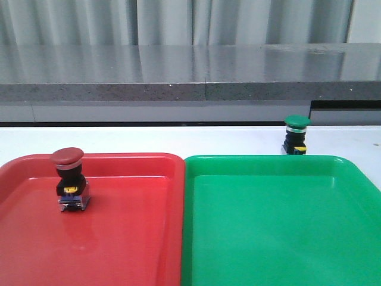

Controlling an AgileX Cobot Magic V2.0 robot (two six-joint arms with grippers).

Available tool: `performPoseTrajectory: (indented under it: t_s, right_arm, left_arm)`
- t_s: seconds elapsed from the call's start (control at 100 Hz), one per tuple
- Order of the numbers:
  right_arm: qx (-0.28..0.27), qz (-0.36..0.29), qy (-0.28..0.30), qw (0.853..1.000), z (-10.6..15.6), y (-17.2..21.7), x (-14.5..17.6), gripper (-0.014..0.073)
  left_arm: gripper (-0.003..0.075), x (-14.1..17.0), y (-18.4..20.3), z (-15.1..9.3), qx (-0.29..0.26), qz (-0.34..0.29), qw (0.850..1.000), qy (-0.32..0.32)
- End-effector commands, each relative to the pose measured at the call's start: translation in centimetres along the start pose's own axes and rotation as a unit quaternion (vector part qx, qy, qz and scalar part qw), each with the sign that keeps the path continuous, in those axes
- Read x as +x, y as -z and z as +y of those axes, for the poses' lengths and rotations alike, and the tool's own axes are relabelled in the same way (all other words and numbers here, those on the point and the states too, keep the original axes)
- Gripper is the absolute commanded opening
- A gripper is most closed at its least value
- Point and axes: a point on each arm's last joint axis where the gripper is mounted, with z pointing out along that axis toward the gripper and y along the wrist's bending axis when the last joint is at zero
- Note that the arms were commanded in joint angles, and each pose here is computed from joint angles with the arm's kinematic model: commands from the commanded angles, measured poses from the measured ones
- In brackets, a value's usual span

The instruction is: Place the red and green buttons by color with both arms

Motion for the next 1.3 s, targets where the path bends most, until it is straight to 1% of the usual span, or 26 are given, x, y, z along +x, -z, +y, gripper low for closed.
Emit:
performPoseTrajectory:
  t_s: [0.0,0.13,0.2,0.28,0.46,0.59,0.64,0.69,0.76,0.81,0.83,0.88,0.95,1.0,1.13,1.29]
  right_arm:
    - [-0.007,0.041,0.001,0.999,0.2,-0.6,-3.0,-0.0068]
    - [-0.012,0.128,0.0,0.992,0.3,-2.8,-4.9,-0.0068]
    - [-0.013,0.153,0.0,0.988,0.3,-4.0,-5.6,-0.0068]
    - [-0.013,0.166,-0.001,0.986,0.3,-5.2,-6.0,-0.0068]
    - [-0.013,0.201,-0.007,0.98,0.2,-7.4,-5.2,-0.0068]
    - [-0.02,0.22,-0.024,0.975,0.3,-8.3,-4.8,-0.006]
    - [-0.023,0.226,-0.031,0.973,0.4,-8.4,-4.7,-0.003]
    - [-0.028,0.227,-0.041,0.973,0.5,-8.4,-4.7,0.0025]
    - [-0.036,0.227,-0.057,0.972,0.7,-8.4,-4.7,0.0149]
    - [-0.038,0.227,-0.062,0.971,0.8,-8.4,-4.7,0.0271]
    - [-0.038,0.227,-0.062,0.971,0.8,-8.4,-4.7,0.0302]
    - [-0.038,0.227,-0.062,0.971,0.8,-8.4,-4.7,0.0417]
    - [-0.038,0.226,-0.062,0.971,0.8,-8.4,-4.7,0.0514]
    - [-0.038,0.224,-0.062,0.972,0.8,-8.4,-4.7,0.0542]
    - [-0.037,0.219,-0.062,0.973,0.8,-8.5,-4.8,0.0539]
    - [-0.033,0.235,-0.063,0.969,0.6,-10.5,-4.4,0.0539]
  left_arm:
    - [-0.0019,0.5,0.1,0.0,0.007,-0.035,0.999,0.002]
    - [-0.0019,0.5,0.1,0.0,0.007,-0.035,0.999,0.002]
    - [-0.0019,0.5,0.1,0.0,0.007,-0.035,0.999,0.002]
    - [-0.0019,0.5,0.1,0.0,0.007,-0.035,0.999,0.002]
    - [-0.0019,0.5,0.1,0.0,0.007,-0.035,0.999,0.002]
    - [-0.0019,0.5,0.1,0.0,0.007,-0.035,0.999,0.002]
    - [-0.0019,0.5,0.1,0.0,0.007,-0.035,0.999,0.002]
    - [-0.0019,0.5,0.1,0.0,0.007,-0.035,0.999,0.002]
    - [-0.0019,0.5,0.1,0.0,0.007,-0.035,0.999,0.002]
    - [-0.0019,0.5,0.1,0.0,0.007,-0.035,0.999,0.002]
    - [-0.0019,0.5,0.1,0.0,0.007,-0.035,0.999,0.002]
    - [-0.0019,0.5,0.1,0.0,0.007,-0.035,0.999,0.002]
    - [-0.0019,0.5,0.1,0.0,0.007,-0.035,0.999,0.002]
    - [-0.0019,0.5,0.1,0.0,0.007,-0.035,0.999,0.002]
    - [-0.0019,0.5,0.1,0.0,0.007,-0.035,0.999,0.002]
    - [-0.0019,0.5,0.1,0.0,0.007,-0.035,0.999,0.002]
